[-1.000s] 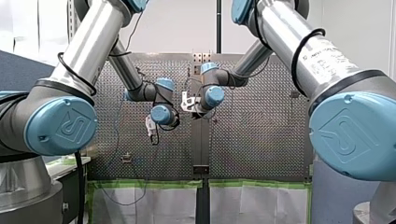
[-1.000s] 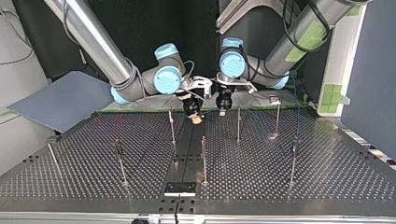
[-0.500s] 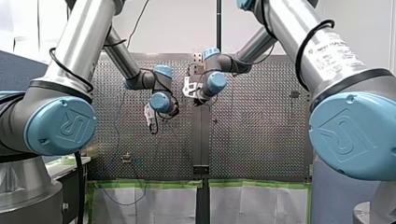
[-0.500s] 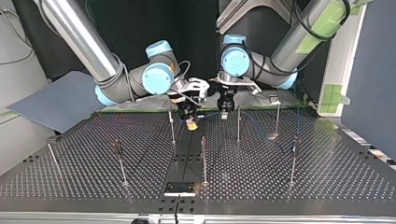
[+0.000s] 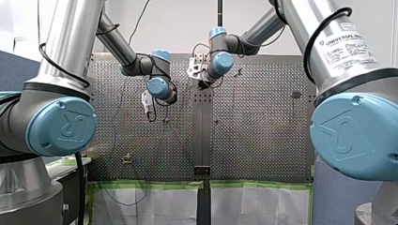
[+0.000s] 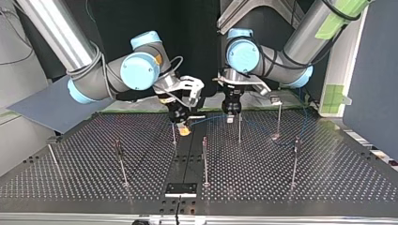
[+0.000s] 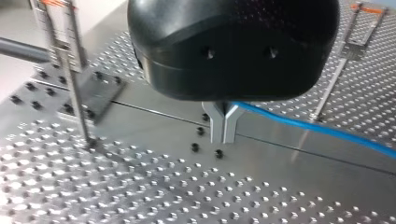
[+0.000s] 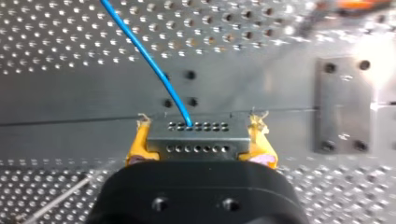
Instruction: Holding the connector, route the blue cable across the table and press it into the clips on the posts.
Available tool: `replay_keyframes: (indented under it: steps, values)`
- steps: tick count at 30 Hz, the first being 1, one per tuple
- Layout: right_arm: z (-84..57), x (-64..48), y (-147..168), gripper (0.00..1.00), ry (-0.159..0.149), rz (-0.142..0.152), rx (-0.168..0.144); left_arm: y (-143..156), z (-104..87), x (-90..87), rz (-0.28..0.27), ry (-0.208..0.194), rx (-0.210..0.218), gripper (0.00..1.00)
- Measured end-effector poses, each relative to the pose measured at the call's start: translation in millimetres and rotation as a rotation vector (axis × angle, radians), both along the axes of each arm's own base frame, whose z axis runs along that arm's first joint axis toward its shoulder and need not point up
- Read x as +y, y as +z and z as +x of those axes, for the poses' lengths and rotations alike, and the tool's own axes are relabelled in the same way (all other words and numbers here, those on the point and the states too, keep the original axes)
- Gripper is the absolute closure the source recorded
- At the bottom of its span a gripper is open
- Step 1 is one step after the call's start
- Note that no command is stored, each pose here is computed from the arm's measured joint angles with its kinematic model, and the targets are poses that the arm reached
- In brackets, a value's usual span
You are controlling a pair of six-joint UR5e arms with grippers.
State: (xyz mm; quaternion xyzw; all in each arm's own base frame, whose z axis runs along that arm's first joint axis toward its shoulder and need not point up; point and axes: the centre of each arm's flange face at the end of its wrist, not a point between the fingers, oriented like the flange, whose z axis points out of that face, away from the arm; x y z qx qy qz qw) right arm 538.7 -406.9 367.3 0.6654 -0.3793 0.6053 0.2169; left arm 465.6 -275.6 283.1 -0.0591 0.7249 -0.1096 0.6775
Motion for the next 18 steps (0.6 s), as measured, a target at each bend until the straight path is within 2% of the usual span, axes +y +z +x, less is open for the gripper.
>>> replay_keyframes:
  steps: [6,12,18]
  values:
    - [-12.2,9.5,34,1.0,-0.004,-0.02,-0.021,32,-5.2,1.6,-0.013,0.0,-0.037,1.0]
    - [-24.4,20.0,70,1.0,-0.008,-0.057,-0.053,74,-8.0,-0.8,-0.039,-0.015,-0.107,1.0]
    - [-29.9,18.0,74,1.0,-0.016,-0.061,-0.054,115,-14.9,-4.4,-0.044,-0.045,-0.17,1.0]
